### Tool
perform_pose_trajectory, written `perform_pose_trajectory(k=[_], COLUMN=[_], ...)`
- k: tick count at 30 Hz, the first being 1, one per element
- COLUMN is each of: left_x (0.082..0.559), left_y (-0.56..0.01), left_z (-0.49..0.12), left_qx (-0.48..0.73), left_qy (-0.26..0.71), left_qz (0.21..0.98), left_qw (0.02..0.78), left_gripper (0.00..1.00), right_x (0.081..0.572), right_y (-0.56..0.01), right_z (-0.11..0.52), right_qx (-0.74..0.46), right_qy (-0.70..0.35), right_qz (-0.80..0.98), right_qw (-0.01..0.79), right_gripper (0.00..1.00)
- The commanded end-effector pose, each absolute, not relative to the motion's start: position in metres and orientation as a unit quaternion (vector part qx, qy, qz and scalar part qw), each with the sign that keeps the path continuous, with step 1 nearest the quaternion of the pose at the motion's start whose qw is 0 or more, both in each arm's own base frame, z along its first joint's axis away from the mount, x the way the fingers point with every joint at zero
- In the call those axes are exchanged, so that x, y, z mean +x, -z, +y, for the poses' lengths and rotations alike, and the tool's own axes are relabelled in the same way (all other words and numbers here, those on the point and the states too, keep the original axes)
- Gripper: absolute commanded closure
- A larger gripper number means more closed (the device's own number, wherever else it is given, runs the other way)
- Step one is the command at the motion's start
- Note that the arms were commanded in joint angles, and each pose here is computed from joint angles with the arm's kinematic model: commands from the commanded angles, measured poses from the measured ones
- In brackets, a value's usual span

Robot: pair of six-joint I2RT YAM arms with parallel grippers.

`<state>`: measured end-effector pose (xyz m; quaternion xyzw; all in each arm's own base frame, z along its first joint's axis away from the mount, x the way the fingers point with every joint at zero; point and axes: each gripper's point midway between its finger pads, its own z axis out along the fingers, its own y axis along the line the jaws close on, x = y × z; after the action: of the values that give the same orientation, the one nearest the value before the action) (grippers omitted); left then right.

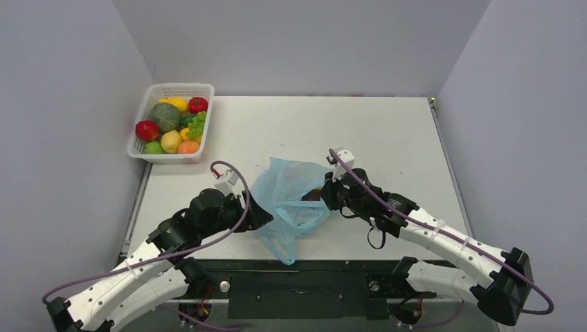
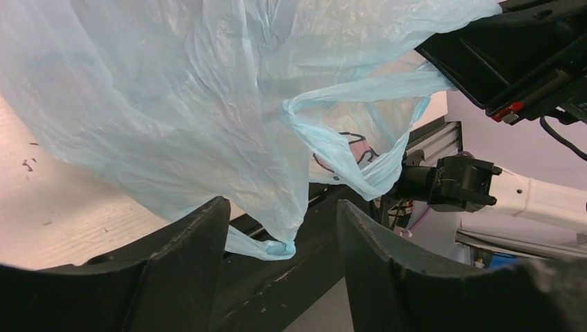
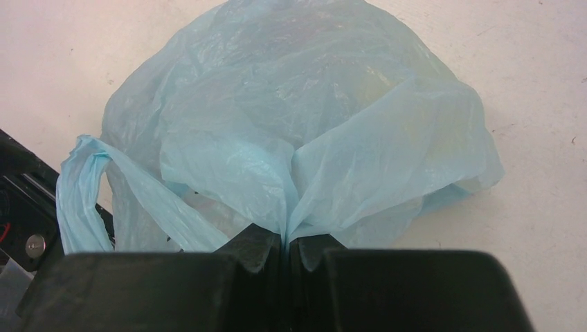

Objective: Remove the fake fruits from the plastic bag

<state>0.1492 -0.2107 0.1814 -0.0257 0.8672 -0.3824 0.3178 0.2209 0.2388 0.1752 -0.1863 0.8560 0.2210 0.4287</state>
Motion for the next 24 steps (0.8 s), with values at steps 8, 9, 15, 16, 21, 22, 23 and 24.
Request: perform_pose_trajectory(k=[8,9,15,16,21,22,23,24], left_x=[0.154,0.157,0.179,0.181,0.214,0.218,0.226,0.229], left_y=[-0.143,-0.141,-0.129,-0.128,-0.136,-0.143,-0.149,-0.158], left_z=[-0.264,-0.266,-0.266,-0.263,-0.226,-0.22,-0.209,-0.204], left_qx=[-0.025,-0.026,-0.042,-0.047,-0.094,-0.098,-0.105,-0.105], left_qy=[0.392,0.385,0.332,0.325,0.255,0.252,0.241,0.245], left_qz=[0.882,0.884,0.897,0.898,0.898,0.894,0.891,0.885], left_qw=[0.261,0.265,0.288,0.294,0.347,0.358,0.371,0.381], left_gripper=[0.35,0.37,0.56,0.62,1.0,1.0,1.0,1.0], right_x=[0.229,0.228,0.223,0.222,0.22,0.218,0.218,0.22], right_y=[-0.195,-0.195,-0.197,-0.197,-0.189,-0.183,-0.18,-0.173], right_z=[0.255,0.255,0.258,0.258,0.254,0.25,0.248,0.239], right_qx=[-0.176,-0.175,-0.181,-0.182,-0.189,-0.194,-0.197,-0.195], right_qy=[-0.258,-0.26,-0.274,-0.276,-0.266,-0.258,-0.251,-0.225], right_qz=[0.84,0.84,0.836,0.836,0.841,0.844,0.846,0.852], right_qw=[0.444,0.444,0.439,0.438,0.432,0.428,0.428,0.43], right_gripper=[1.0,1.0,1.0,1.0,1.0,1.0,1.0,1.0])
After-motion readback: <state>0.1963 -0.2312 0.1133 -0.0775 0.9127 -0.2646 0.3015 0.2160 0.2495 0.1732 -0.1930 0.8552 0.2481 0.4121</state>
